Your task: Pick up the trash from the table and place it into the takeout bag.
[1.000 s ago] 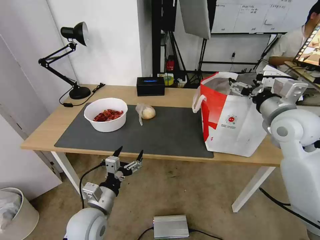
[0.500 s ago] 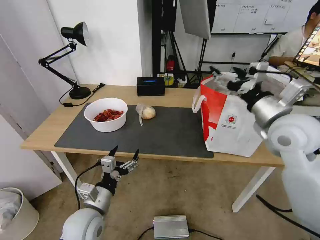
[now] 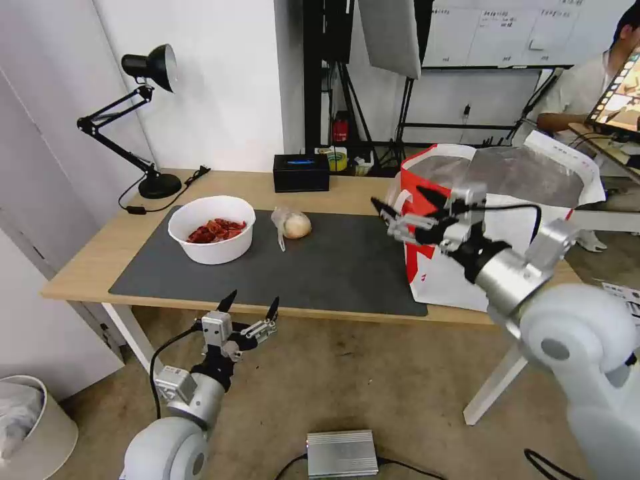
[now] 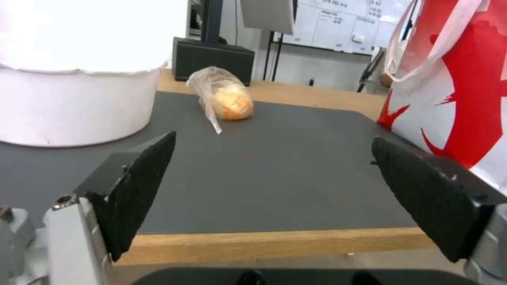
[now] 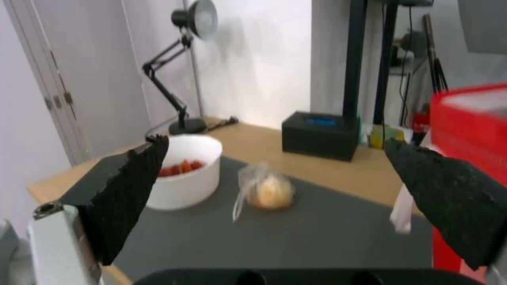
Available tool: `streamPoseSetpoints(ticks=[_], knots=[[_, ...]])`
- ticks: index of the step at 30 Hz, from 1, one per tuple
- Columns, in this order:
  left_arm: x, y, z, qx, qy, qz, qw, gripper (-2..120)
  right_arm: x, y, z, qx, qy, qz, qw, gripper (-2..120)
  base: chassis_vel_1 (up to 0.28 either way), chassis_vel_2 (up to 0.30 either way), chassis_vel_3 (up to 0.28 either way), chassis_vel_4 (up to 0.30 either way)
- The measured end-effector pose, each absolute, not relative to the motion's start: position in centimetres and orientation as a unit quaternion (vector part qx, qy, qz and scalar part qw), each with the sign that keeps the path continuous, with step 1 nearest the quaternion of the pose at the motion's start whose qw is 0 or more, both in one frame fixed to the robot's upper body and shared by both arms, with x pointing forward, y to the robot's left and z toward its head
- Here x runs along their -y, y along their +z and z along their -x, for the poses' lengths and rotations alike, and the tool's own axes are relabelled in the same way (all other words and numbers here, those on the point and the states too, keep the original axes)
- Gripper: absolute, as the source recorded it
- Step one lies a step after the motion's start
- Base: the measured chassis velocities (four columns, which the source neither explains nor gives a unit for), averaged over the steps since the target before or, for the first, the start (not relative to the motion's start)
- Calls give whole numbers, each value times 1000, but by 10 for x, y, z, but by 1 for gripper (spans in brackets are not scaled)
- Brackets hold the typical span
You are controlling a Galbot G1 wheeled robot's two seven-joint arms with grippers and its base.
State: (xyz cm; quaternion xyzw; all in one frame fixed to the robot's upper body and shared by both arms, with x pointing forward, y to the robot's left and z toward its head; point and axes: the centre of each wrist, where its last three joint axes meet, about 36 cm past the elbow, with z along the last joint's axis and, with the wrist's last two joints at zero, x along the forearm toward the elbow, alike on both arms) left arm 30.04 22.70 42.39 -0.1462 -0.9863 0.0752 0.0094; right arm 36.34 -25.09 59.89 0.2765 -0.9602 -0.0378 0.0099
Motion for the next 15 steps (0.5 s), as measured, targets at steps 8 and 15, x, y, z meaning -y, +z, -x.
streamPoseSetpoints(ticks=[8, 15], knots=[[-229, 423, -301, 987, 75, 144, 8, 100, 243, 567, -352, 964, -35, -262, 23, 100, 0, 0, 0, 0], [-235, 421, -302, 986, 77, 148, 6, 100, 250, 534, -346, 971, -33, -236, 15, 100, 0, 0, 0, 0]])
